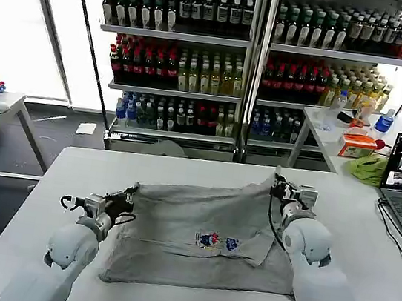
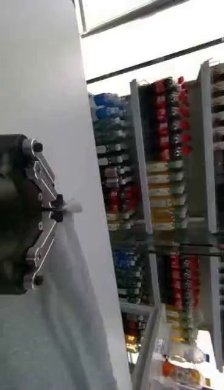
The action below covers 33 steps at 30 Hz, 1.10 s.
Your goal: Fold and organize the clothes.
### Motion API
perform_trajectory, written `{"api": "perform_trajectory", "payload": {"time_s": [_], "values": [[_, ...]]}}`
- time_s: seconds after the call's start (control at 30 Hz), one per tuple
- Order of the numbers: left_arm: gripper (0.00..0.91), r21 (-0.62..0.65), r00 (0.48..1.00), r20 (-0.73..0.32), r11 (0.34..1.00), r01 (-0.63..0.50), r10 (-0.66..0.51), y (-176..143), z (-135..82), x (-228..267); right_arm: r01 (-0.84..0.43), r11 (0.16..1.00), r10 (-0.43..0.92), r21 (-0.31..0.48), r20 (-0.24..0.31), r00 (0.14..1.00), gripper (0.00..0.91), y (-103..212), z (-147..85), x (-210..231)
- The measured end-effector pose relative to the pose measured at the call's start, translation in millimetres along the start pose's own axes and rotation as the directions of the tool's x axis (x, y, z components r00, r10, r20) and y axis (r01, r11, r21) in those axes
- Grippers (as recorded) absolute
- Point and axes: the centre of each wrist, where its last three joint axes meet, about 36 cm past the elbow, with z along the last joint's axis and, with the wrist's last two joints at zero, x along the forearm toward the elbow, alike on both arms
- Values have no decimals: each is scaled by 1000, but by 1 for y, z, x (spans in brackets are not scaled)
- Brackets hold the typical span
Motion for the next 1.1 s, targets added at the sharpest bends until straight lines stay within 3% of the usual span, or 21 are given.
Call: {"api": "perform_trajectory", "payload": {"time_s": [0.4, 0.67, 1.1], "values": [[10, -11, 1000, 13, 1000, -22, 22, -9, 8, 39, -10, 1000, 9, -11, -29, 1000, 0, -3, 31, 50], [10, -10, 999, -5, 999, -39, 39, -17, 26, 61, -32, 999, 30, -18, -84, 996, 0, -3, 58, 74], [0, 1, 998, -50, 999, -44, 44, -27, 49, 84, -65, 998, 63, -10, -141, 988, 0, -5, 83, 107]]}}
